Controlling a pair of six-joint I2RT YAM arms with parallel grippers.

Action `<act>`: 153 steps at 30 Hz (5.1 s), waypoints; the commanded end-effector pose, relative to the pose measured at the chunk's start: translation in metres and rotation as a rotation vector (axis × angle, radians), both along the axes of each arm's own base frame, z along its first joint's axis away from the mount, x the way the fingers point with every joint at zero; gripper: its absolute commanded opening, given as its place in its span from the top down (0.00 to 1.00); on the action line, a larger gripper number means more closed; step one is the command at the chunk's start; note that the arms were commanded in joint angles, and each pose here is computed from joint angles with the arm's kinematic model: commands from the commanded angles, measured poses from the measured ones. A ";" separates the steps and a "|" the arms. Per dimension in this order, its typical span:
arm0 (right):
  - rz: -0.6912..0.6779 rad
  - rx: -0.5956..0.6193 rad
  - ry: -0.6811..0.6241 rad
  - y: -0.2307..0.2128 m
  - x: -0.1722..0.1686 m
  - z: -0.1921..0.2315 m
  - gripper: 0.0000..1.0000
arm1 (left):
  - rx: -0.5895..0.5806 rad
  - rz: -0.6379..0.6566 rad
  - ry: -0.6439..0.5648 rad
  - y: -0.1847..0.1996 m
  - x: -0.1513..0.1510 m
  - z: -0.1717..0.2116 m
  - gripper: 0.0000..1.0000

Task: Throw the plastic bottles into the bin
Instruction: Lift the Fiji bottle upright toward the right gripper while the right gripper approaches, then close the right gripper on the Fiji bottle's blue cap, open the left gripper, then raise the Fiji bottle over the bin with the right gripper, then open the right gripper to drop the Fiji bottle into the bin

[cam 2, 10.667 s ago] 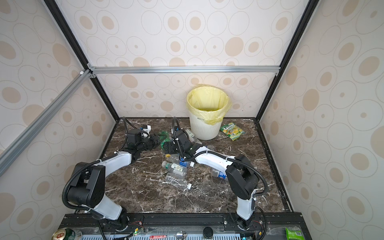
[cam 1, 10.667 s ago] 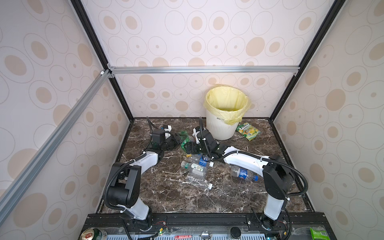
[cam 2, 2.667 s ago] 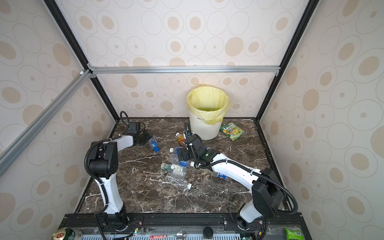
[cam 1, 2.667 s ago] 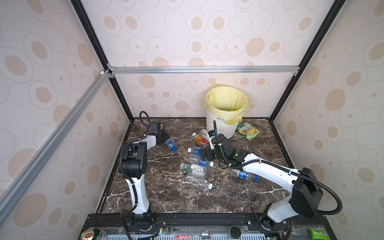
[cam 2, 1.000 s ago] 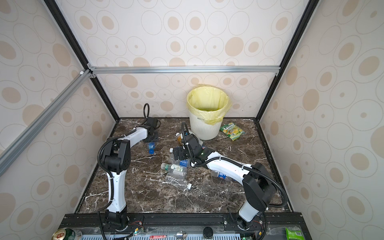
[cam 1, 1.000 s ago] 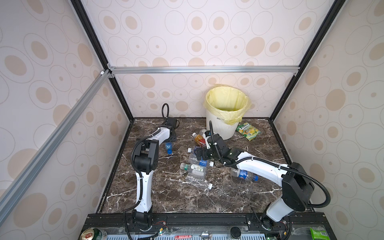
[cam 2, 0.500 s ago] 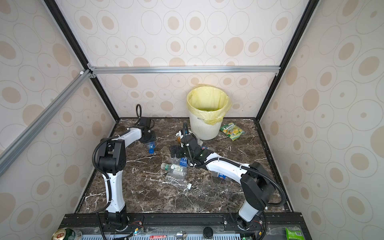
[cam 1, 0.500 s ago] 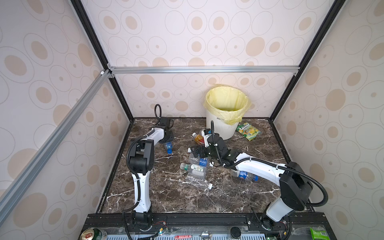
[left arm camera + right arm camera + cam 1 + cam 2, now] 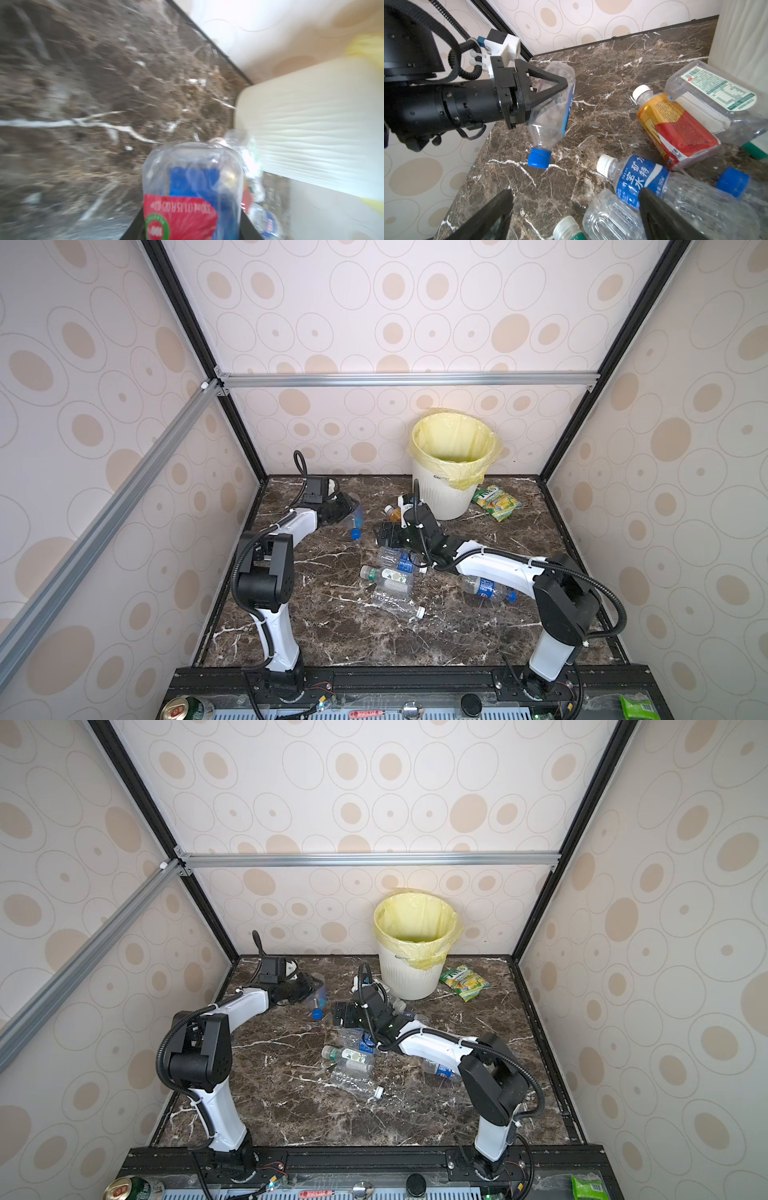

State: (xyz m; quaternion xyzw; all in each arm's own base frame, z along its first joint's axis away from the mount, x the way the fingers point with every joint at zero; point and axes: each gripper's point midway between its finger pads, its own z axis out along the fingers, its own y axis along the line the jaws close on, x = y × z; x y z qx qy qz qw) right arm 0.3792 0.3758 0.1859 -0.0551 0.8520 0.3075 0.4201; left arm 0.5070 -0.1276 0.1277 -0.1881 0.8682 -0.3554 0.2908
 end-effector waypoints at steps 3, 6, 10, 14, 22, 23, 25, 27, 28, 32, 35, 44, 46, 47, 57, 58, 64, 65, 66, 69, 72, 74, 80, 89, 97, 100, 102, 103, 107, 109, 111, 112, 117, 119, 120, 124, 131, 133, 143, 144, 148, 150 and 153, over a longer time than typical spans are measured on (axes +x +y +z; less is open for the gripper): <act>-0.025 0.041 -0.014 0.019 0.009 0.010 0.04 | -0.202 -0.051 -0.089 -0.022 -0.002 0.043 0.55; -0.012 0.065 0.006 0.028 0.011 0.005 0.07 | -0.234 -0.059 -0.107 -0.025 -0.003 0.050 0.55; 0.013 0.072 0.032 0.041 0.011 -0.003 0.13 | -0.252 -0.067 -0.128 -0.029 -0.006 0.059 0.55; 0.022 0.073 0.053 0.048 0.013 -0.010 0.16 | -0.274 -0.084 -0.138 -0.033 -0.008 0.064 0.54; 0.038 0.081 0.075 0.057 0.015 -0.016 0.26 | -0.288 -0.117 -0.158 -0.046 -0.010 0.068 0.54; 0.042 0.084 0.077 0.058 0.015 -0.016 0.28 | -0.287 -0.120 -0.159 -0.047 -0.011 0.069 0.54; 0.043 0.087 0.087 0.059 0.015 -0.019 0.31 | -0.285 -0.120 -0.158 -0.048 -0.011 0.068 0.54; 0.051 0.092 0.095 0.061 0.013 -0.021 0.33 | -0.284 -0.121 -0.159 -0.048 -0.010 0.068 0.53; 0.051 0.095 0.102 0.062 0.013 -0.022 0.36 | -0.284 -0.121 -0.159 -0.048 -0.011 0.068 0.53; 0.052 0.097 0.109 0.062 0.011 -0.025 0.45 | -0.282 -0.120 -0.160 -0.048 -0.010 0.067 0.53; 0.051 0.093 0.110 0.061 0.012 -0.024 0.52 | -0.288 -0.123 -0.165 -0.048 -0.011 0.069 0.53; 0.052 0.095 0.110 0.062 0.011 -0.026 0.71 | -0.286 -0.120 -0.151 -0.049 -0.011 0.062 0.46; 0.050 0.082 0.112 0.061 0.011 -0.027 0.76 | -0.283 -0.117 -0.154 -0.048 -0.010 0.062 0.44; 0.047 0.081 0.109 0.060 0.011 -0.026 0.77 | -0.282 -0.117 -0.151 -0.048 -0.011 0.062 0.43; 0.018 0.009 0.106 0.046 0.010 -0.022 0.86 | -0.303 -0.099 -0.153 -0.041 -0.010 0.062 0.28; 0.018 0.005 0.102 0.045 0.009 -0.021 0.86 | -0.301 -0.101 -0.157 -0.041 -0.010 0.063 0.26; 0.018 -0.005 0.096 0.042 0.008 -0.017 0.87 | -0.289 -0.098 -0.167 -0.040 -0.010 0.065 0.19; 0.016 -0.009 0.095 0.041 0.008 -0.016 0.87 | -0.290 -0.099 -0.166 -0.040 -0.010 0.066 0.16; 0.014 -0.016 0.092 0.040 0.008 -0.015 0.87 | -0.289 -0.099 -0.168 -0.040 -0.010 0.066 0.14; 0.008 -0.050 0.075 0.034 0.008 -0.006 0.87 | -0.280 -0.097 -0.185 -0.036 -0.009 0.073 0.07; -0.010 -0.107 0.057 0.024 0.011 0.008 0.87 | -0.272 -0.091 -0.218 -0.029 -0.009 0.085 0.02; -0.019 -0.157 0.043 0.015 0.013 0.020 0.87 | -0.272 -0.085 -0.257 -0.022 -0.008 0.100 0.01; -0.063 -0.252 -0.013 -0.019 0.025 0.064 0.87 | -0.261 -0.121 -0.415 -0.018 -0.017 0.149 0.01; -0.123 -0.316 -0.163 -0.075 0.043 0.157 0.86 | -0.303 -0.287 -0.612 -0.055 -0.041 0.207 0.01; -0.241 -0.331 -0.299 -0.141 0.049 0.243 0.86 | -0.095 -0.418 -0.724 -0.125 -0.065 0.248 0.01; -0.283 -0.325 -0.392 -0.163 0.040 0.288 0.86 | -0.034 -0.438 -0.760 -0.144 -0.070 0.264 0.01; -0.316 -0.321 -0.454 -0.177 0.031 0.317 0.85 | -0.006 -0.447 -0.779 -0.155 -0.072 0.274 0.01; -0.332 -0.321 -0.485 -0.185 0.025 0.331 0.85 | 0.009 -0.449 -0.791 -0.159 -0.073 0.279 0.01; -0.410 -0.310 -0.604 -0.212 0.006 0.378 0.84 | 0.078 -0.459 -0.829 -0.175 -0.077 0.294 0.01; -0.447 -0.304 -0.639 -0.224 0.000 0.391 0.84 | 0.123 -0.476 -0.850 -0.185 -0.083 0.300 0.01; -0.467 -0.295 -0.644 -0.232 0.001 0.393 0.84 | 0.177 -0.462 -0.864 -0.188 -0.084 0.302 0.01; -0.472 -0.286 -0.634 -0.235 0.005 0.390 0.84 | 0.194 -0.464 -0.863 -0.189 -0.085 0.299 0.01; -0.431 -0.269 -0.376 -0.234 0.080 0.298 0.80 | 0.252 -0.458 -0.804 -0.188 -0.074 0.274 0.01; -0.416 -0.304 -0.244 -0.233 0.105 0.258 0.69 | 0.261 -0.452 -0.783 -0.186 -0.073 0.267 0.01; -0.434 -0.320 -0.213 -0.236 0.110 0.252 0.60 | 0.276 -0.445 -0.775 -0.184 -0.072 0.264 0.01; -0.439 -0.270 -0.253 -0.235 0.107 0.264 0.31 | 0.352 -0.425 -0.751 -0.174 -0.070 0.253 0.01; -0.467 -0.282 -0.258 -0.243 0.100 0.258 0.11 | 0.383 -0.392 -0.742 -0.167 -0.066 0.246 0.01; -0.465 -0.277 -0.254 -0.243 0.099 0.255 0.07 | 0.397 -0.378 -0.735 -0.165 -0.063 0.244 0.01; -0.451 -0.259 -0.256 -0.242 0.090 0.254 0.00 | 0.533 -0.211 -0.676 -0.132 -0.048 0.231 0.01; -0.448 -0.255 -0.256 -0.243 0.088 0.254 0.00 | 0.547 -0.186 -0.671 -0.126 -0.047 0.230 0.01; -0.431 -0.236 -0.256 -0.241 0.081 0.256 0.00 | 0.569 -0.168 -0.659 -0.117 -0.050 0.225 0.01; -0.423 -0.227 -0.253 -0.241 0.076 0.255 0.00 | 0.563 -0.166 -0.638 -0.115 -0.051 0.220 0.01; -0.415 -0.217 -0.251 -0.242 0.068 0.252 0.00 | 0.537 -0.168 -0.589 -0.112 -0.051 0.207 0.01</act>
